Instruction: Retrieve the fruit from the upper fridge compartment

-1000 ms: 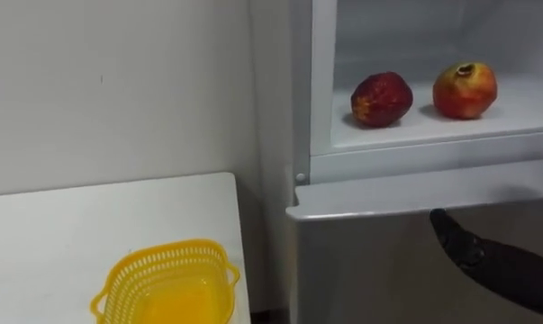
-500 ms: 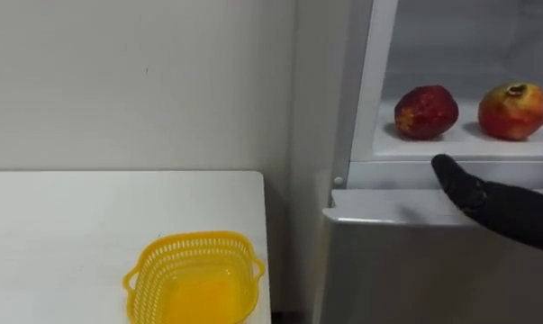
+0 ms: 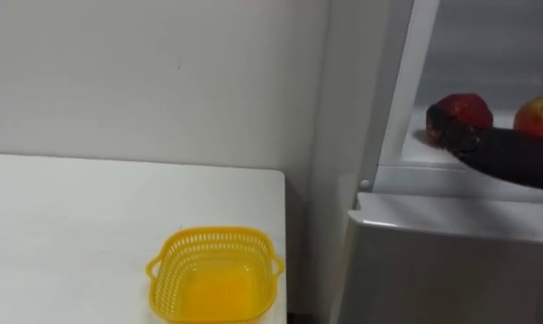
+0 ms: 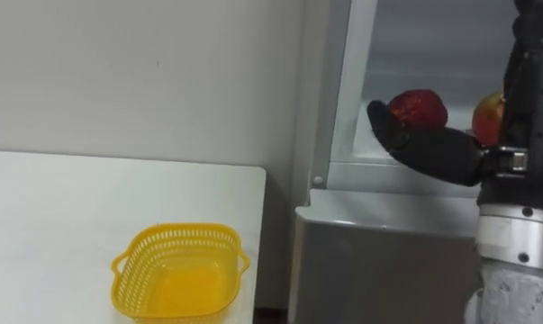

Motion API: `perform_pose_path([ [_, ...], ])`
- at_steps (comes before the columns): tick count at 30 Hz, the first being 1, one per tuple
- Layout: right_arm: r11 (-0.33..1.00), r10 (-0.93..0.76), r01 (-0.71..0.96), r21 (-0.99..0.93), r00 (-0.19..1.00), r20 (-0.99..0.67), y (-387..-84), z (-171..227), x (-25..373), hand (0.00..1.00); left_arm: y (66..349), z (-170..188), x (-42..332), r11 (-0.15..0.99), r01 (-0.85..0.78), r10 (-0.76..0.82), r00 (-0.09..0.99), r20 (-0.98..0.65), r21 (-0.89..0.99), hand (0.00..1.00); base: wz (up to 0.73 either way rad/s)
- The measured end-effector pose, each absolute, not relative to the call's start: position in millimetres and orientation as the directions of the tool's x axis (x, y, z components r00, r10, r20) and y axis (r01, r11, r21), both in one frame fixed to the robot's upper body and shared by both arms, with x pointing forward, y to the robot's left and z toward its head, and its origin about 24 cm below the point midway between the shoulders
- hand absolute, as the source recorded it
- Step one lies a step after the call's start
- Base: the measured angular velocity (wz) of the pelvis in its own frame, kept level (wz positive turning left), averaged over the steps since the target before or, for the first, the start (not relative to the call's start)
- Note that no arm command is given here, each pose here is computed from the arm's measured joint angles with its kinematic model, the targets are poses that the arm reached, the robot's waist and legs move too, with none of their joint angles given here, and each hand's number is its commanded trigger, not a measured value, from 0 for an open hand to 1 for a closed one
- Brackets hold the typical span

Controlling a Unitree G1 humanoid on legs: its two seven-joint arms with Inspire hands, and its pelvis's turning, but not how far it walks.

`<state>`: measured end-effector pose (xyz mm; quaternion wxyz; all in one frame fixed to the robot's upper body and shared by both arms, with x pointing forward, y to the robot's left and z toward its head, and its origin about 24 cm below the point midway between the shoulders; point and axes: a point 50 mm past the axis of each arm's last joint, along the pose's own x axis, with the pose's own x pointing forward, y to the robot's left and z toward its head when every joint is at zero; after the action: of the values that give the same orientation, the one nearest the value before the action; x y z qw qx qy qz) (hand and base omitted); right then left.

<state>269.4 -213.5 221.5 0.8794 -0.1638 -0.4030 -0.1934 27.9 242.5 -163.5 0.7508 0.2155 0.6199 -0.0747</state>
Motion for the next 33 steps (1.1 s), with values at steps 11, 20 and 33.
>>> perform_pose_path([
  [11,0.885,-0.263,0.451,-0.115,0.688,0.676,-234,210,288,0.0,246,-162,22,0.898,0.386,0.143,0.195,-0.97,0.21,0.0,0.06],
  [20,0.885,-0.259,0.448,-0.126,0.699,0.667,-237,215,297,0.0,246,-163,23,0.899,0.398,0.119,0.174,-0.978,0.18,0.0,0.0],
  [33,0.894,-0.279,0.433,-0.116,0.74,0.611,-246,207,307,0.0,246,-162,24,0.892,0.418,0.112,0.169,-0.979,0.174,0.0,0.0],
])
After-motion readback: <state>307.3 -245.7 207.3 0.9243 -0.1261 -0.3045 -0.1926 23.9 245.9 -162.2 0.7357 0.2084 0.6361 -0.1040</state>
